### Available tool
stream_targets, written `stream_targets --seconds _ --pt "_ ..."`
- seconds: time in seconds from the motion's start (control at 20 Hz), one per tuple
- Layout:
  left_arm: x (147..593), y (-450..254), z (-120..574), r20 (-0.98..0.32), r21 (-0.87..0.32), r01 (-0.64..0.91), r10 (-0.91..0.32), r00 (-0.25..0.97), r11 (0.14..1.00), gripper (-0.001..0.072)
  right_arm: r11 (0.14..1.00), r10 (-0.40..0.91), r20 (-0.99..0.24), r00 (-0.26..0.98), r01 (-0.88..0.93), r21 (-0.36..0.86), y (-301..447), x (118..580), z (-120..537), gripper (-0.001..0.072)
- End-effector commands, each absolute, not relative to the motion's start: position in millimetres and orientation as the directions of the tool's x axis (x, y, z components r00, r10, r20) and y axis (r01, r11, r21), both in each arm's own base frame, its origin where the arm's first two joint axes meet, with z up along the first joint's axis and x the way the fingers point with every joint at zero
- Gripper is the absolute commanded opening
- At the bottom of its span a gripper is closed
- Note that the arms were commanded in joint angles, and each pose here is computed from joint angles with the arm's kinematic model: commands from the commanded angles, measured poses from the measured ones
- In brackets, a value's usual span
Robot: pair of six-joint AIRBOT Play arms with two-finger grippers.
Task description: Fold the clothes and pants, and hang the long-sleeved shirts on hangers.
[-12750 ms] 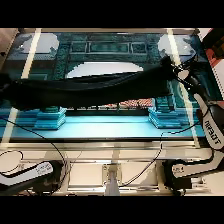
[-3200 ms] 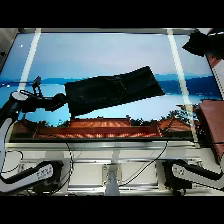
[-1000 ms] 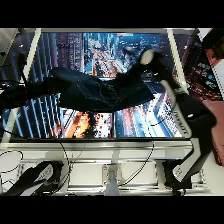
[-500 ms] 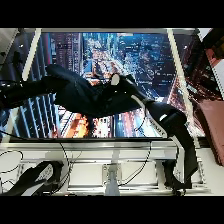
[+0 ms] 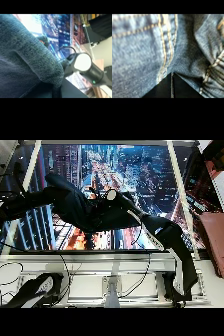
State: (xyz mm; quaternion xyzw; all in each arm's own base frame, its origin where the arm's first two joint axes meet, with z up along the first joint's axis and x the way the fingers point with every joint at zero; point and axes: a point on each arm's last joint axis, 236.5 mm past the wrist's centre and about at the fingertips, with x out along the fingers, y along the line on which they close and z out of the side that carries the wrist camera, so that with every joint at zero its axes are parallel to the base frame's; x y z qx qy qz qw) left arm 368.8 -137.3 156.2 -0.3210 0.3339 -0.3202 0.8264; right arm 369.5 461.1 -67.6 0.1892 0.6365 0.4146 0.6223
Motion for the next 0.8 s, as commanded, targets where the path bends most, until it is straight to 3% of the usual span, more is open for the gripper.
stream_targets --seconds 0.0,0.3,0.45,0.75 --pt "367 -159 155 -0.349 -0.733 0.343 -0.757 0.552 0.588 0.0067 0.600 0.743 -0.644 -0.180 -0.247 0.761 426 382 -64 0.0017" --pt "378 -217 128 -0.373 -0.722 0.355 -0.766 0.524 0.594 0.0067 0.647 0.698 -0.700 -0.150 -0.286 0.706 341 412 -25 0.0018" --pt "380 -260 114 -0.365 -0.742 0.341 -0.775 0.516 0.577 0.0067 0.704 0.672 -0.740 -0.017 -0.295 0.646 284 445 9 0.0018" --pt "384 -318 84 -0.388 -0.690 0.328 -0.712 0.585 0.646 0.0068 0.803 0.595 -0.736 0.324 -0.278 0.527 149 485 117 0.0019"
